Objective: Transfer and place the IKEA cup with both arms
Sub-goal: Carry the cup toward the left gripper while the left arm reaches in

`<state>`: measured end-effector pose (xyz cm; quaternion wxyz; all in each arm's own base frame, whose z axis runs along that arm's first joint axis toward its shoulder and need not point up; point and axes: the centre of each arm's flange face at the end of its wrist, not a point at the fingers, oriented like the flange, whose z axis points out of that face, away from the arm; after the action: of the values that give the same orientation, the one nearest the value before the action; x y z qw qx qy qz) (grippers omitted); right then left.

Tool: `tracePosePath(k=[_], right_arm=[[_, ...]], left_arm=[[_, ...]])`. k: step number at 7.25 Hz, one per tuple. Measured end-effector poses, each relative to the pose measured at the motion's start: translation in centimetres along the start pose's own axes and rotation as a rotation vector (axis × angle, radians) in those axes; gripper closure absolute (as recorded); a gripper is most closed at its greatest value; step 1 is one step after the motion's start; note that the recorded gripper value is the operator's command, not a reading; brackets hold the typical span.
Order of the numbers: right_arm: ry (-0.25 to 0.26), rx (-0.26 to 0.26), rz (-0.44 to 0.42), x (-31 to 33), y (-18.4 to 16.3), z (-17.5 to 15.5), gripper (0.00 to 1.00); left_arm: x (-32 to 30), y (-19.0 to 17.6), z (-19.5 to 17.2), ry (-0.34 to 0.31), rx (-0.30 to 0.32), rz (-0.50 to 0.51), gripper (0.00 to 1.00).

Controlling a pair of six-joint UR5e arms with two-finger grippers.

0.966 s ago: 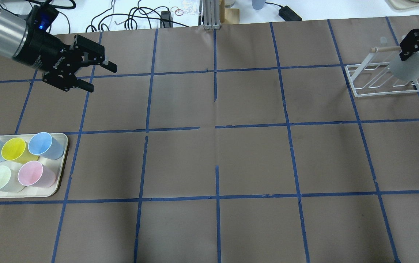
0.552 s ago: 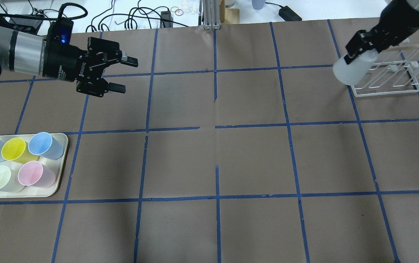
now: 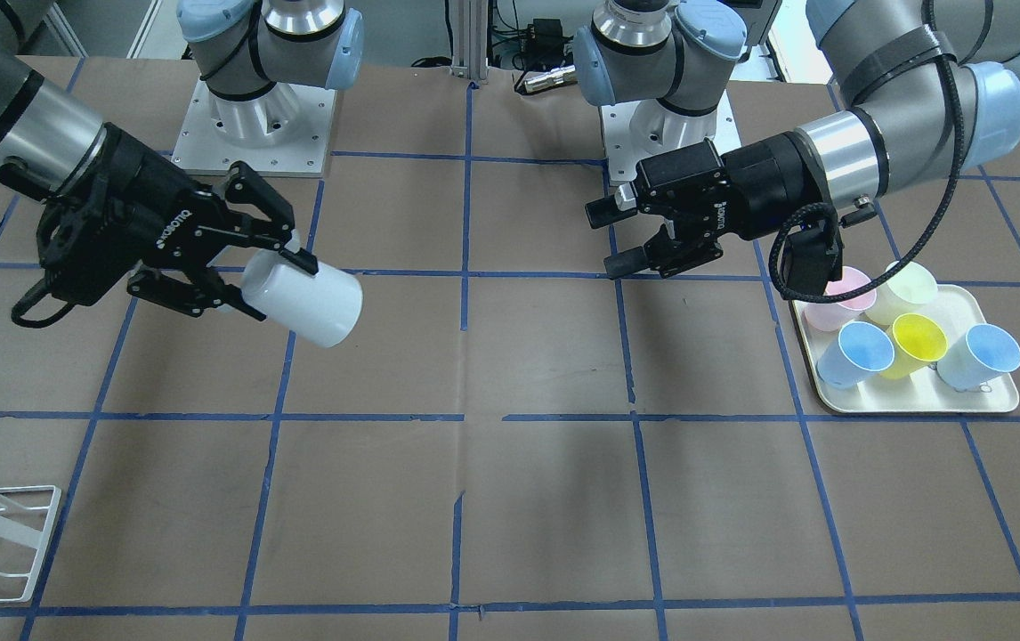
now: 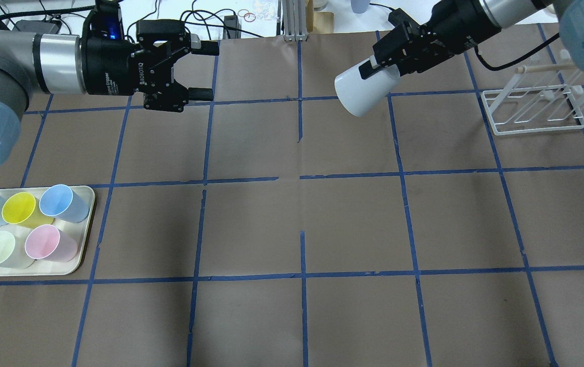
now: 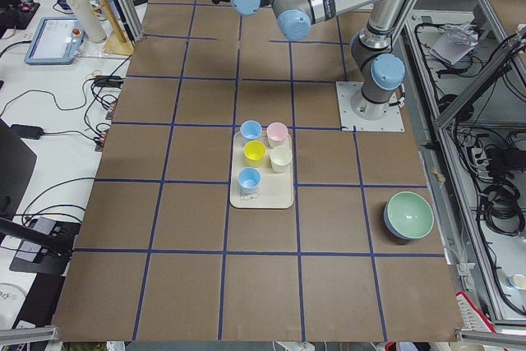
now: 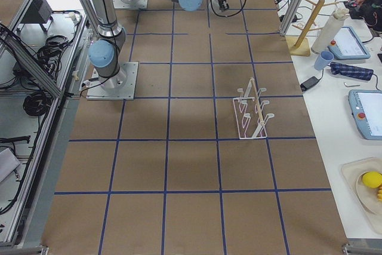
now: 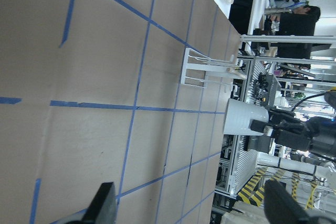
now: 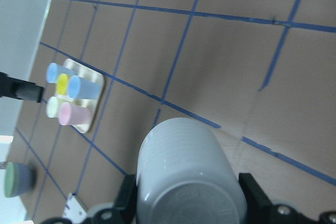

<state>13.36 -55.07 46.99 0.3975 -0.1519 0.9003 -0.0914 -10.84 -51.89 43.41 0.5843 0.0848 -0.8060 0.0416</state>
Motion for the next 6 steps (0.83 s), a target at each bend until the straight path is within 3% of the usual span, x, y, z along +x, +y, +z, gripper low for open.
tracePosePath(k=[2,4,5,6], right_arm=[[-0.274,0.072,0.117,-1.1,-0.3,0.6,0.97],[-0.501,0.139,0.283,-0.1,-0.3,1.1,0.97],[-0.582,0.168,0.354,0.9,0.2,2.1,0.97],[-0.628,0.182,0.400,1.7,0.9,3.2,0.97]], left_arm=[[0.5,0.3,1.0,0.053,-0.011,-0.002,0.00],[1.6,0.9,2.3,0.121,-0.028,-0.002,0.00],[2.4,1.2,2.8,0.154,-0.036,0.002,0.00],[3.0,1.4,3.2,0.184,-0.042,0.007,0.03]])
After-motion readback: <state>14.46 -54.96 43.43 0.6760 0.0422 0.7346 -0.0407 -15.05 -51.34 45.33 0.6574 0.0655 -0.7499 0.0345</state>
